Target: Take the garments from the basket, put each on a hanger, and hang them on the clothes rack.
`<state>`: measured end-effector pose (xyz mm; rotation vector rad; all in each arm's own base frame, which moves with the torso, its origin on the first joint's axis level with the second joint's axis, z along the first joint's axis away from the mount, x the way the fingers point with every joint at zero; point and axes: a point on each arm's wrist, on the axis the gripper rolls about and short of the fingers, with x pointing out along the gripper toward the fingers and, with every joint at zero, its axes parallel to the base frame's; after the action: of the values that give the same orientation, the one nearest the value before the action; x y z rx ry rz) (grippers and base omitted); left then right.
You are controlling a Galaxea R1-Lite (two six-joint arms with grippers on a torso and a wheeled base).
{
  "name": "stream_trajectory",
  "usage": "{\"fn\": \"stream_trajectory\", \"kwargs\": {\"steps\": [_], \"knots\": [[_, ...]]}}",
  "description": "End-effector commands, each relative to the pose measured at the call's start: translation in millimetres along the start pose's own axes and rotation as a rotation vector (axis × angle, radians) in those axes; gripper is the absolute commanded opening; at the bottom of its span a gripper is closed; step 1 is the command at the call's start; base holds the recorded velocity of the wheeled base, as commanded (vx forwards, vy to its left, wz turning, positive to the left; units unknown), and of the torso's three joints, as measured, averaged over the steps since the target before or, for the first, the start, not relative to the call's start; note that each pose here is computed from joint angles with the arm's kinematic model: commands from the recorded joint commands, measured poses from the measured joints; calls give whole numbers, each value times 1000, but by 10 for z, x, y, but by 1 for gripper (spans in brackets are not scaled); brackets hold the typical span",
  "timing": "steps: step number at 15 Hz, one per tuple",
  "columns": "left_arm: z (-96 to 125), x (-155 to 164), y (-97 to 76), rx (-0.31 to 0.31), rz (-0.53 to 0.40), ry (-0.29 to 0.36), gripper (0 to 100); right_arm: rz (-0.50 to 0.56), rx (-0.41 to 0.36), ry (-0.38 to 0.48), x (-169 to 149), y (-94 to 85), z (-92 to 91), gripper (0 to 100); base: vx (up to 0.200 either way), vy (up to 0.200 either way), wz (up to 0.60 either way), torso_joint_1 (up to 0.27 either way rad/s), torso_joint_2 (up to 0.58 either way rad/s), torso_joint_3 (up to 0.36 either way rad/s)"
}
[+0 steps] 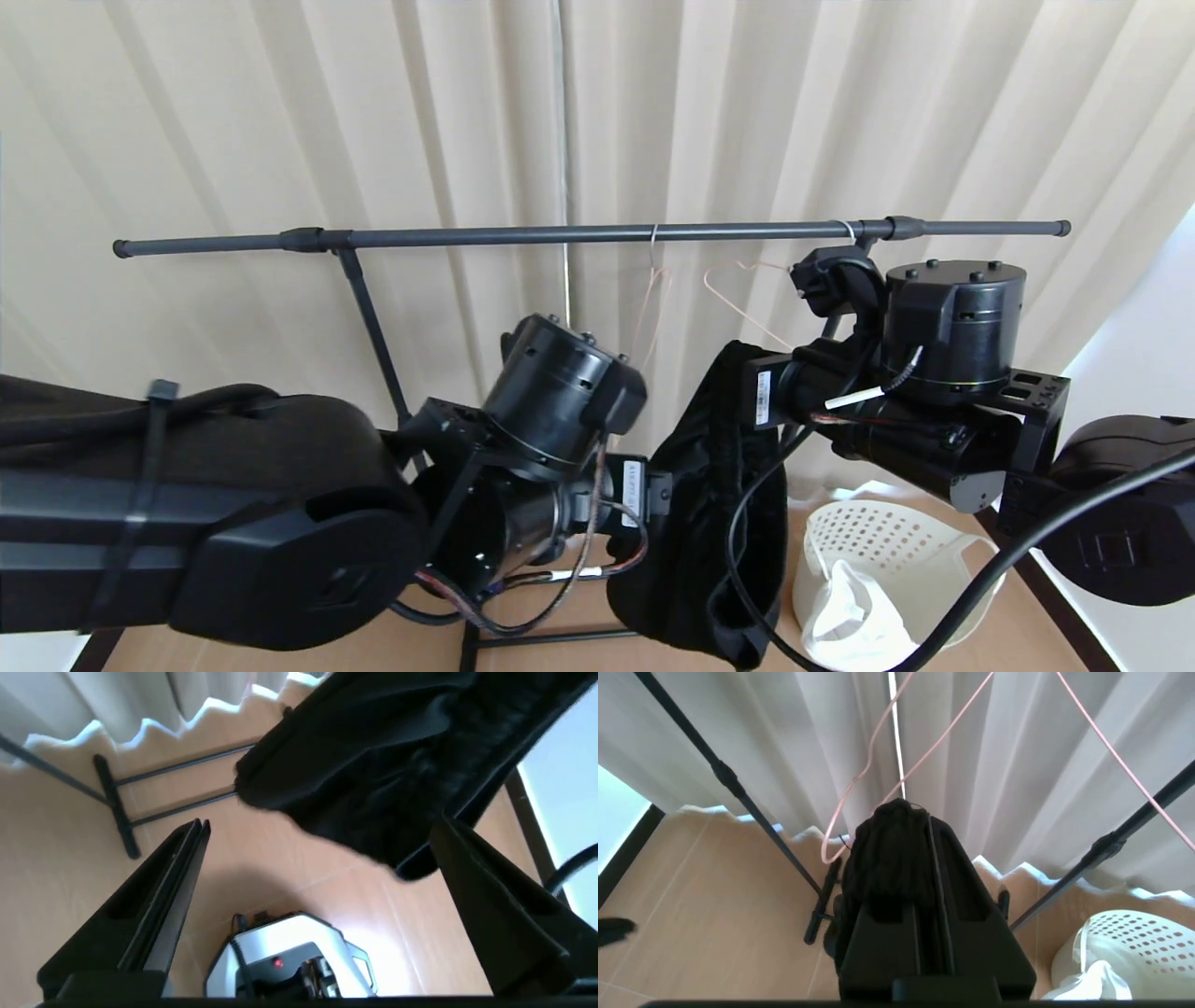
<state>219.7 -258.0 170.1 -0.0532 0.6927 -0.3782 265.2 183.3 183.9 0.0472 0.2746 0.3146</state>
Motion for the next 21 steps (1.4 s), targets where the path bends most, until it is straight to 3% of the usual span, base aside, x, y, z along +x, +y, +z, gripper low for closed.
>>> {"fn": "stream_trajectory", "kwargs": {"steps": [1, 6, 16, 18, 19, 21], "knots": [[-91, 199, -185, 26, -10, 31, 100, 0, 0, -4, -11, 3, 6, 0, 0, 0, 0, 0, 0, 0], [-159, 260, -389, 35, -26, 28, 100, 5, -11, -2, -49, 113, -29, 0, 0, 0, 0, 0, 0, 0], [-203, 356, -420, 12, -44, -22, 100, 63, -32, 24, -99, 299, -130, 0, 0, 0, 0, 0, 0, 0], [-238, 449, -392, 20, 22, -29, 100, 65, -31, 15, -118, 296, -108, 0, 0, 0, 0, 0, 0, 0], [-265, 579, -353, 24, 103, -44, 100, 65, -29, 12, -125, 294, -100, 0, 0, 0, 0, 0, 0, 0], [-342, 655, -299, 61, 150, -27, 100, 67, -27, 5, -148, 289, -79, 0, 0, 0, 0, 0, 0, 0]]}}
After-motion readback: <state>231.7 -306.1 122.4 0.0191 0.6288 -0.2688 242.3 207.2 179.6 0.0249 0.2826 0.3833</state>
